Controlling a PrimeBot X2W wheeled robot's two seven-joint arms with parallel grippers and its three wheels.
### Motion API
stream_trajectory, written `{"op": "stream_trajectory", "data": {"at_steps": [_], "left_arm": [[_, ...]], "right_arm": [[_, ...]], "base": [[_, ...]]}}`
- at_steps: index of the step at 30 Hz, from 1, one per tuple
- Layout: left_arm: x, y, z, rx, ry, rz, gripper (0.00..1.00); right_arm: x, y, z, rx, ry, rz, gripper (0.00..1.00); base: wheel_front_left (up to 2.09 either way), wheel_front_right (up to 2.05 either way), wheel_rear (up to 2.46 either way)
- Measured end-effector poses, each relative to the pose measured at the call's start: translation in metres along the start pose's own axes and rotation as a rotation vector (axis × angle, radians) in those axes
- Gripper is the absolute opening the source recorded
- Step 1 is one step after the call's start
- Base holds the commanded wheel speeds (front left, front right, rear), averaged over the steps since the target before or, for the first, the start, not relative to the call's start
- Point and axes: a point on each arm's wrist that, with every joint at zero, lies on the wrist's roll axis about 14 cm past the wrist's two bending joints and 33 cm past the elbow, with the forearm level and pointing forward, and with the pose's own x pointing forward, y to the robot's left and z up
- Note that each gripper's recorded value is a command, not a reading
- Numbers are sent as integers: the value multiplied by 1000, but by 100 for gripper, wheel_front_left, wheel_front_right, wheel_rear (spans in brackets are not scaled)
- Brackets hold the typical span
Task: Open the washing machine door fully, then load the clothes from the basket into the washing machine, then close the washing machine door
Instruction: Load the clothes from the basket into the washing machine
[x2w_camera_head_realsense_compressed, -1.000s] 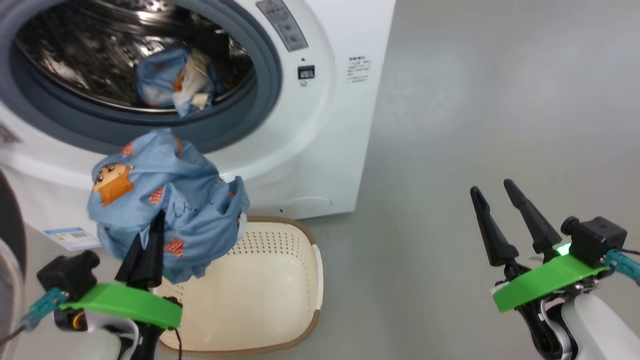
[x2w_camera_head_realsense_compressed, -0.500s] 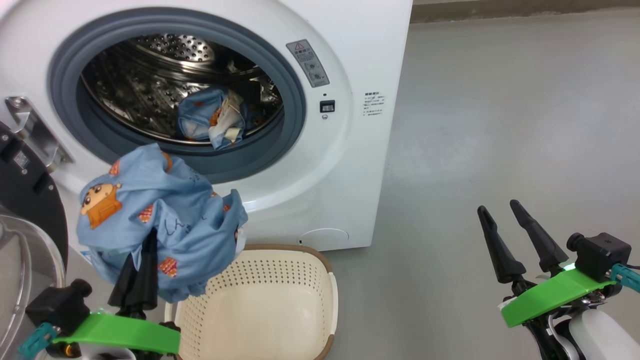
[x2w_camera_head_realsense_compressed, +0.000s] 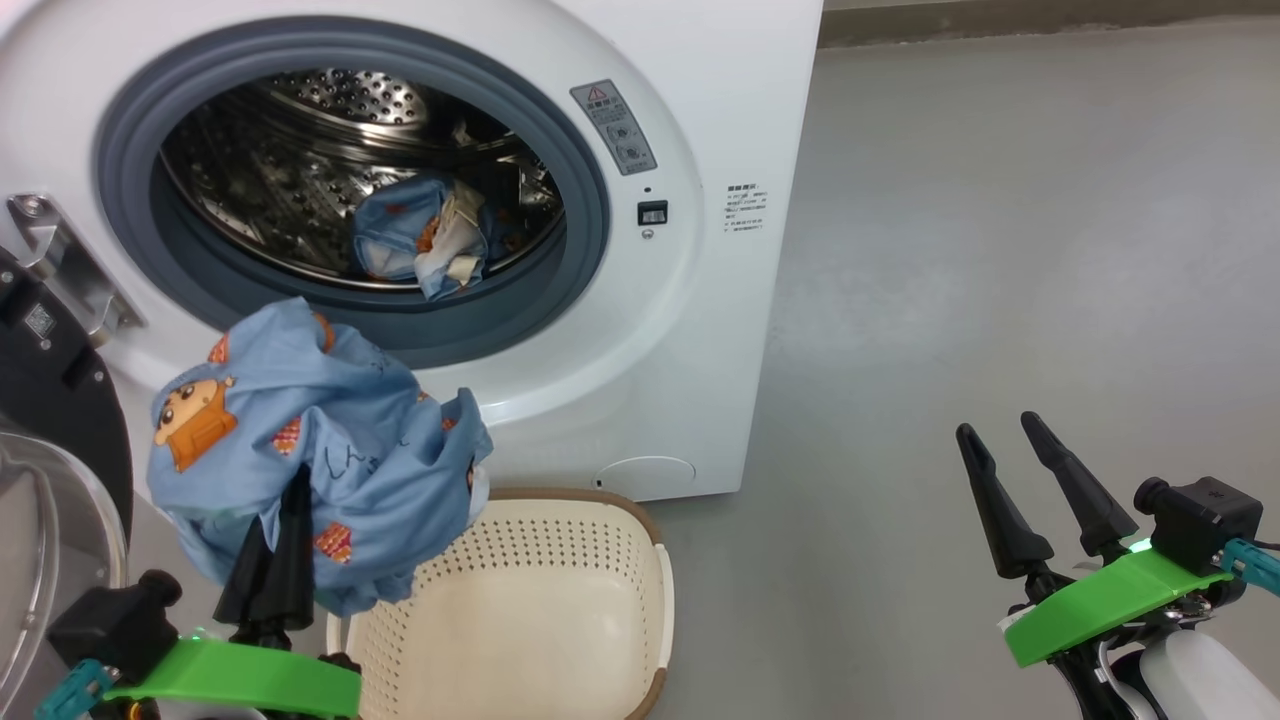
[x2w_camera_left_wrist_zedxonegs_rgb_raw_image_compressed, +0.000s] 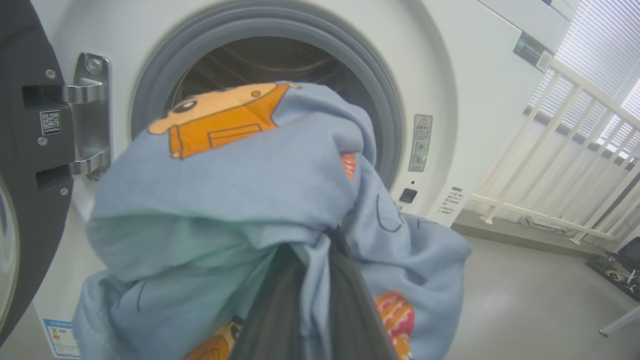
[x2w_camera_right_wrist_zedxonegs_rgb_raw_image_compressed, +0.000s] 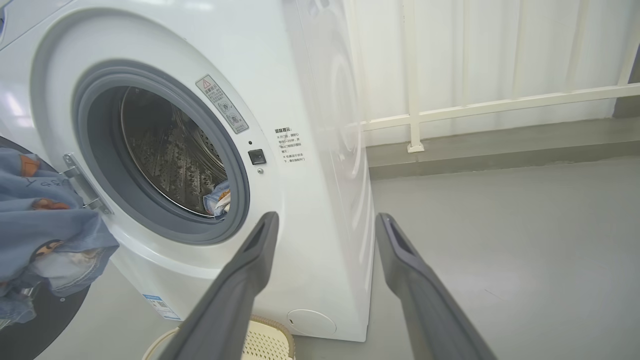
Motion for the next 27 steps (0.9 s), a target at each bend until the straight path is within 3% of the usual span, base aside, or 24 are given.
{"op": "stream_trajectory", "data": {"at_steps": [9,27], "left_arm": [[10,0,-8,30,36,-13,0],[105,0,-28,75,104,-74,0]], "right_arm": [[1,-5,-6,6,16,-14,100],[12,-22,-26,23,60,-70,100]], "base": [[0,0,0],[0,0,0]]}}
